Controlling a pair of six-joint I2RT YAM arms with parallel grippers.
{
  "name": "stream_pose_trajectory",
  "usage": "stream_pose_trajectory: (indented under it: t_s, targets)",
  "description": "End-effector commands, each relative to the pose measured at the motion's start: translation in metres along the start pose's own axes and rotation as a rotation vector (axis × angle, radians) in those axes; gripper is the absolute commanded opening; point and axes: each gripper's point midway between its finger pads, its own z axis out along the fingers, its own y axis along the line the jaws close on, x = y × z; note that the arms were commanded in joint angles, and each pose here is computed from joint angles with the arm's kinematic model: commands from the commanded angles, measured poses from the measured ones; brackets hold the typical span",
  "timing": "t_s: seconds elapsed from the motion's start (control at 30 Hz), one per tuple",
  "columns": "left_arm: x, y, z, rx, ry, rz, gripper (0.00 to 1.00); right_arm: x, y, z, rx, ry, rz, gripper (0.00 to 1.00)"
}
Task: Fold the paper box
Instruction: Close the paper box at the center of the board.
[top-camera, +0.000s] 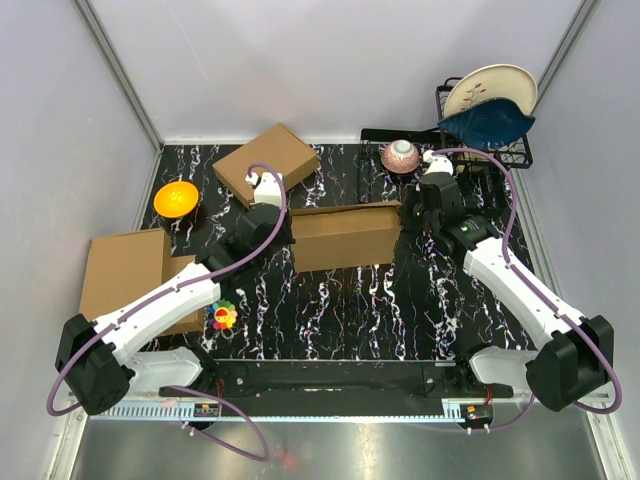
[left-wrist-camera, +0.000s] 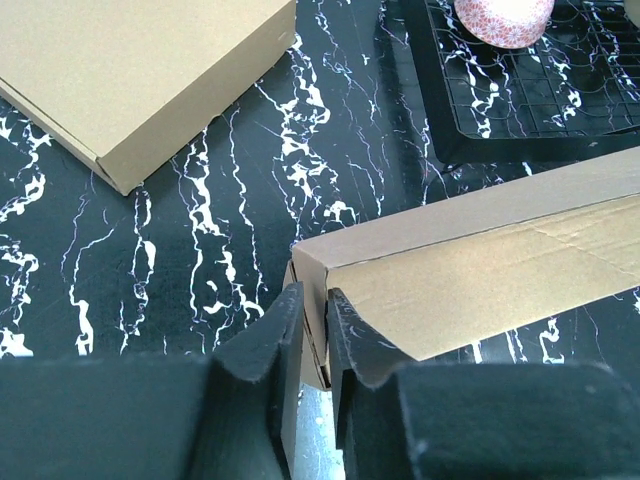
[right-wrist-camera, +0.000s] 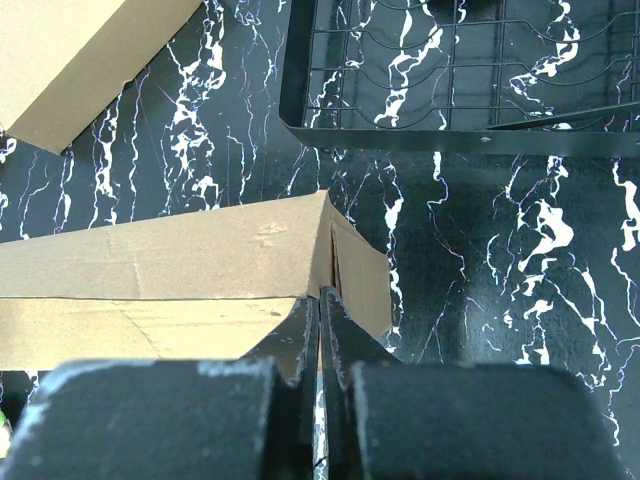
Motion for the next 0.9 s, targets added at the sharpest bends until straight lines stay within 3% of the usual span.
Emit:
stream_pose_trajectory:
  t_s: [0.0,0.23,0.87]
  targets:
    - [-0.030,-0.012,0.001,0.044,-0.073,-0.028,0.16,0.038,-0.014,-0.002,0.054,0.151,-0.016,0.00]
    - [-0.027,-0.015,0.000,0.065,-0.072,-0.028,0.00,0.042,-0.014,-0.002,0.054,0.159,-0.014,0.00]
    - [0.033,-0.017,0.005,0.086,0.003,-0.065,0.00,0.062,-0.023,-0.002,0.066,0.192,-0.014,0.00]
